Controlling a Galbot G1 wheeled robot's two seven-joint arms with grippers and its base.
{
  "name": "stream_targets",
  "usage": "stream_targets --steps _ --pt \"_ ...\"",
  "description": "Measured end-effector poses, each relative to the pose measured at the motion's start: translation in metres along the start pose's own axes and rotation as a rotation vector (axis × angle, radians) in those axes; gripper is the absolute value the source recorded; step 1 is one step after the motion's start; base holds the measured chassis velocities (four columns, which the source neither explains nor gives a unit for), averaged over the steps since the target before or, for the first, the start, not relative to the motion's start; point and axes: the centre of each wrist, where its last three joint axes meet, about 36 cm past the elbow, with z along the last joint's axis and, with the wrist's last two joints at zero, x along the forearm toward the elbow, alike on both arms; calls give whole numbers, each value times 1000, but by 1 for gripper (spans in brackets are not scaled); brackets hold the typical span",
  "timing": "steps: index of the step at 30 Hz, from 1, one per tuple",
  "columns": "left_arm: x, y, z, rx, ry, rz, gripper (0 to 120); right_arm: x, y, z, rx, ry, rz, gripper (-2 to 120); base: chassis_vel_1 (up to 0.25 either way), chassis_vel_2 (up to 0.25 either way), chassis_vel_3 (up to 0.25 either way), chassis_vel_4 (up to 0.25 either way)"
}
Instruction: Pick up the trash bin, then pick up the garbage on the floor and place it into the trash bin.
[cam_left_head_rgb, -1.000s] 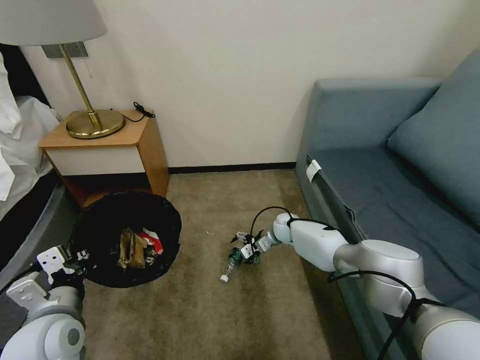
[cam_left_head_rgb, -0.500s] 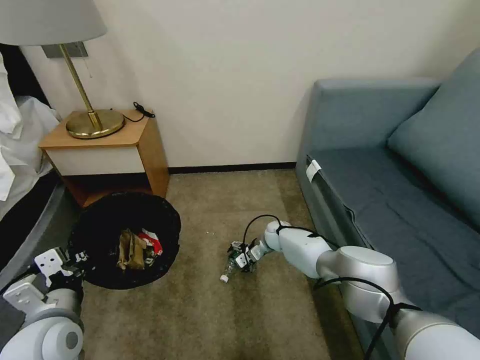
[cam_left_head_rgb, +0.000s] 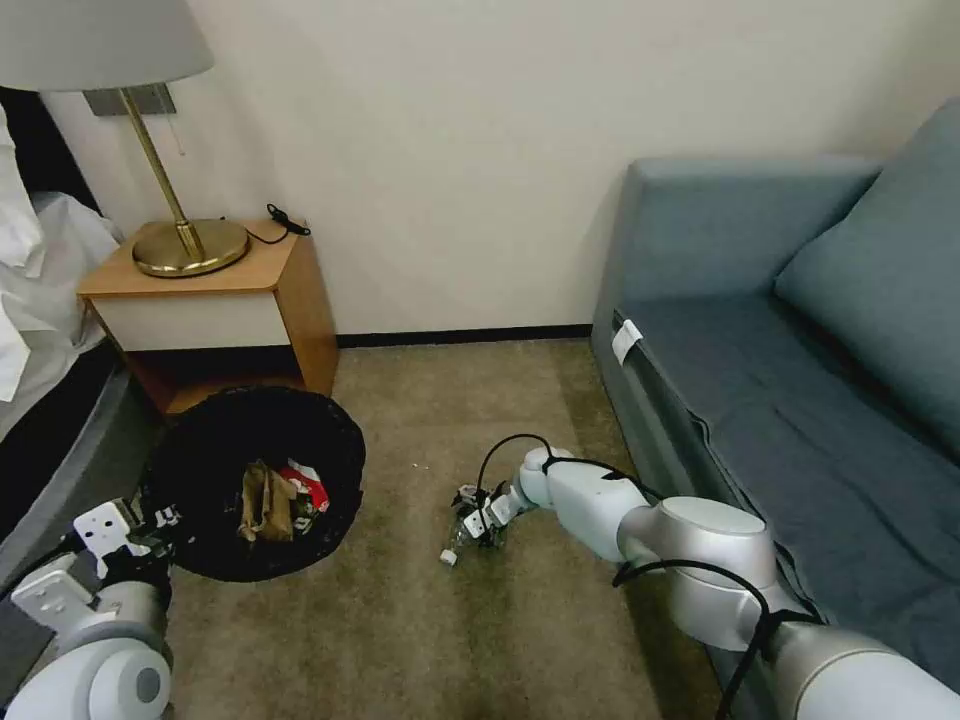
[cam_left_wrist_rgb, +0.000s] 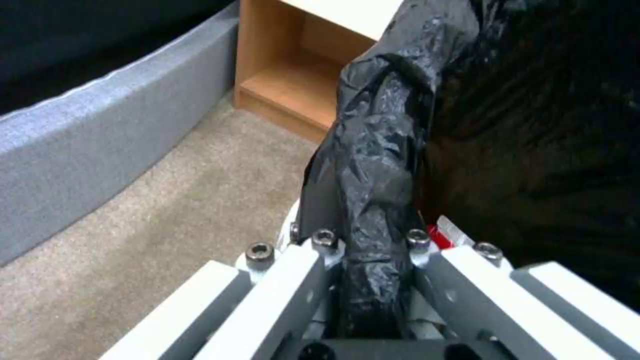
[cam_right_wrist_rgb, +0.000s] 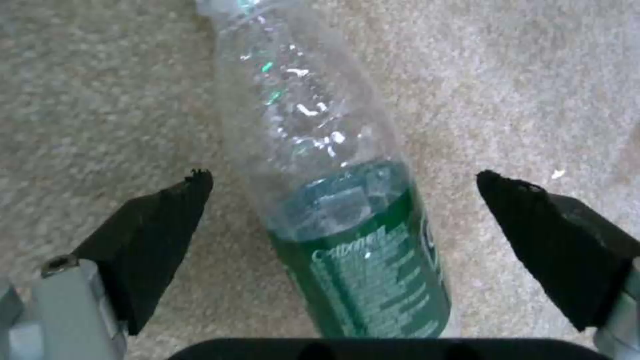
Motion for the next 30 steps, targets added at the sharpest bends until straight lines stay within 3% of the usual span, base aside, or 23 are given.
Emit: stream_targets --steps 11,14,25,30 --pt "4 -2 -2 1 -5 6 2 -5 -2 -5 -29 55 21 98 0 0 0 0" --pt "5 -3 -3 2 -8 9 2 -4 -3 -3 -37 69 26 92 0 0 0 0" --pt "9 -3 -3 -1 -15 12 2 -5 1 -1 -61 97 27 51 0 0 0 0" --pt "8 -1 0 -2 -13 10 2 -8 5 -3 -74 91 27 54 0 0 0 0"
